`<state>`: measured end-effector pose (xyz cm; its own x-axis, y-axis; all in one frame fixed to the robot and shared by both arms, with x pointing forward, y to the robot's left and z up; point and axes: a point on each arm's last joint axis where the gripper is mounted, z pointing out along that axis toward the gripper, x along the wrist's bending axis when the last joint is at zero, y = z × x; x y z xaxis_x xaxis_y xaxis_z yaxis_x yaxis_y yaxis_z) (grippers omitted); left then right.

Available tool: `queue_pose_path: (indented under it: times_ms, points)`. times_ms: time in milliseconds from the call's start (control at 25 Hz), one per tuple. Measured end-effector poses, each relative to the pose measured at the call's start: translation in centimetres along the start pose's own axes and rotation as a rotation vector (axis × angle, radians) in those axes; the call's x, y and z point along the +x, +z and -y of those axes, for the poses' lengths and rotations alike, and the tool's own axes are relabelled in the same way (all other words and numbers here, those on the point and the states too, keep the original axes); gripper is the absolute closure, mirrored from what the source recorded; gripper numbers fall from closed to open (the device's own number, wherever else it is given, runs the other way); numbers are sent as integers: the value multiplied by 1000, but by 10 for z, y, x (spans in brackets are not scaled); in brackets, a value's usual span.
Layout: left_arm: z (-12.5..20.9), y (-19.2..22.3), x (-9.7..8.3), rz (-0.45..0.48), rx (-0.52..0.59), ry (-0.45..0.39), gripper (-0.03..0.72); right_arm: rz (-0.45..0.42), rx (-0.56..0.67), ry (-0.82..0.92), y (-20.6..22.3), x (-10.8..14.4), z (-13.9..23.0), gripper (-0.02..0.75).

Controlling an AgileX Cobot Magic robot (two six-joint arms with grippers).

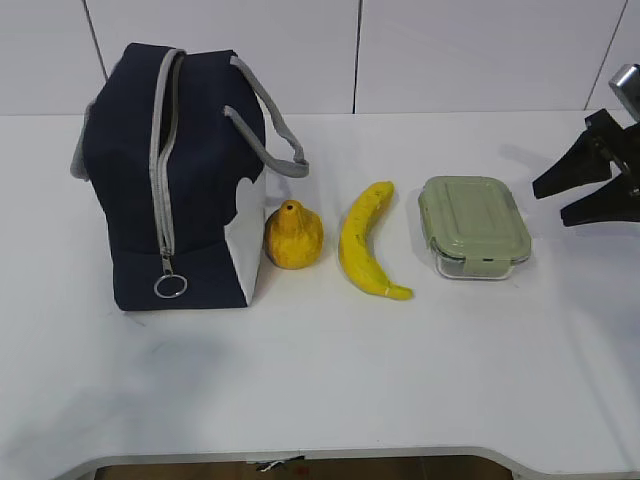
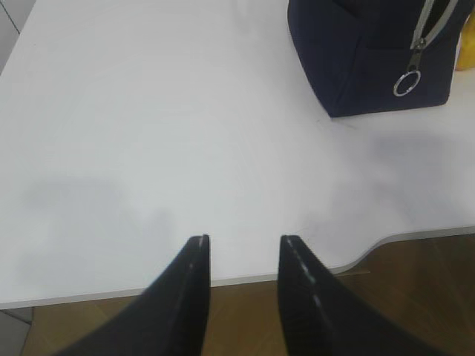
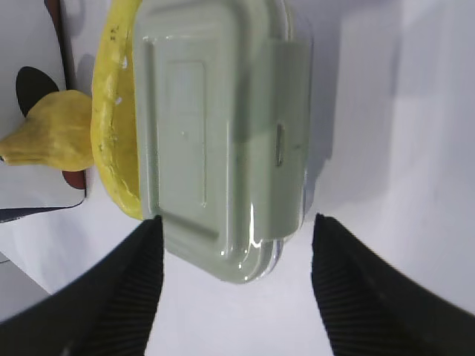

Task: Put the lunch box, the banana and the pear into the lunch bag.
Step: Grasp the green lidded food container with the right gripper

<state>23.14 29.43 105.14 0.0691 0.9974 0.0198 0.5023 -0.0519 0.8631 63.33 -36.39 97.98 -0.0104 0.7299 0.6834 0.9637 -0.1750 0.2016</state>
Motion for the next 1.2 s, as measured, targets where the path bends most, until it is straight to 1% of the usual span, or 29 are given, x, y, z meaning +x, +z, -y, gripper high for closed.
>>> queue_pose_path:
  times_ms: [280,560,920,1200]
  points:
    - [0,0,0,0,0,0,449,-27,0,36,13,-12,-7,232]
    - [0,0,0,0,0,0,449,-89,-16,41,25,-20,-10,232]
    - [0,0,0,0,0,0,449,-99,-43,14,28,-24,-22,232]
    - [0,0,0,-1,0,0,449,-102,-22,31,39,-32,-22,232]
